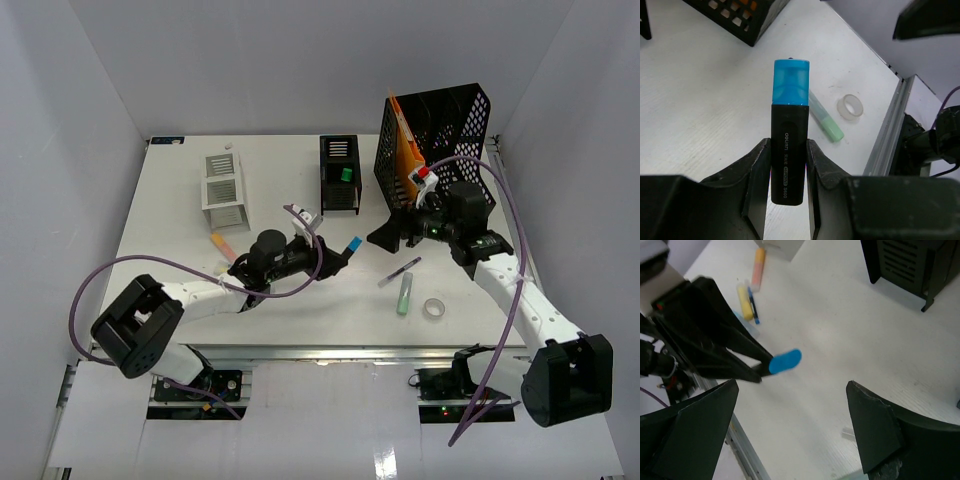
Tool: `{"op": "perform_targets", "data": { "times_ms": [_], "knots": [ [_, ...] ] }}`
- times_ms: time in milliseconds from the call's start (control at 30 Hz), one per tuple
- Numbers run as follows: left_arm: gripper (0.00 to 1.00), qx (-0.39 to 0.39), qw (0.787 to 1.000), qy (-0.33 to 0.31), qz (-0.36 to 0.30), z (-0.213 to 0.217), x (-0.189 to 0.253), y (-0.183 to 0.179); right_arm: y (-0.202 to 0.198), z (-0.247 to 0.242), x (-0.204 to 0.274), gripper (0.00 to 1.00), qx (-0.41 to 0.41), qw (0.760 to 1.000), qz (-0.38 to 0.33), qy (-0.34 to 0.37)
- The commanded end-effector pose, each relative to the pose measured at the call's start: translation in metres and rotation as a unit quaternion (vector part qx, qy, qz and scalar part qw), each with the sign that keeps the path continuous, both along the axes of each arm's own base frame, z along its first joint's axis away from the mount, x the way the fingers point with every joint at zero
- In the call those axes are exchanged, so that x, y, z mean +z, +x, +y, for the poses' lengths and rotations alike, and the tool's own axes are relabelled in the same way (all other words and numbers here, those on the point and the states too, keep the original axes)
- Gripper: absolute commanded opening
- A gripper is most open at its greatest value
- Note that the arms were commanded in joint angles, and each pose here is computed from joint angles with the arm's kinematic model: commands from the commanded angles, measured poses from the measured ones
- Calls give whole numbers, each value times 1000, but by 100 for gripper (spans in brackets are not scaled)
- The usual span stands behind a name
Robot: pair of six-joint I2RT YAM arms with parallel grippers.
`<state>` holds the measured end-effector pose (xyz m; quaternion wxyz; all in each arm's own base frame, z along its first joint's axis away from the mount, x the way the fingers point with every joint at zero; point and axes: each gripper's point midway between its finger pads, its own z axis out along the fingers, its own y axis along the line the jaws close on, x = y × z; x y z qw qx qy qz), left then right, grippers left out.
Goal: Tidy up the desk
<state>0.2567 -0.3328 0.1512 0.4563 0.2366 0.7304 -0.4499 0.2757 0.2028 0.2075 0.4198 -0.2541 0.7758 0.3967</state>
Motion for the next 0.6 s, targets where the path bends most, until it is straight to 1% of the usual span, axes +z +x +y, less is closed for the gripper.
{"op": "perform_targets", "data": {
  "times_ms": [0,100,200,400,567],
  "knots": [
    [9,-1,998,-66,-25,-18,36,-1,26,14,42,96,-63,994,35,80],
    [9,-3,997,-74,-27,-26,39,-2,35,15,27,98,-87,989,73,90],
    [9,-3,996,-80,-33,-31,45,-1,39,16,14,100,-96,987,86,93],
    [9,-10,997,-74,-32,-42,42,2,37,25,8,86,-77,984,118,110],
    [9,-10,997,-71,-36,-48,42,8,32,25,-2,79,-80,981,134,112]
  ]
}}
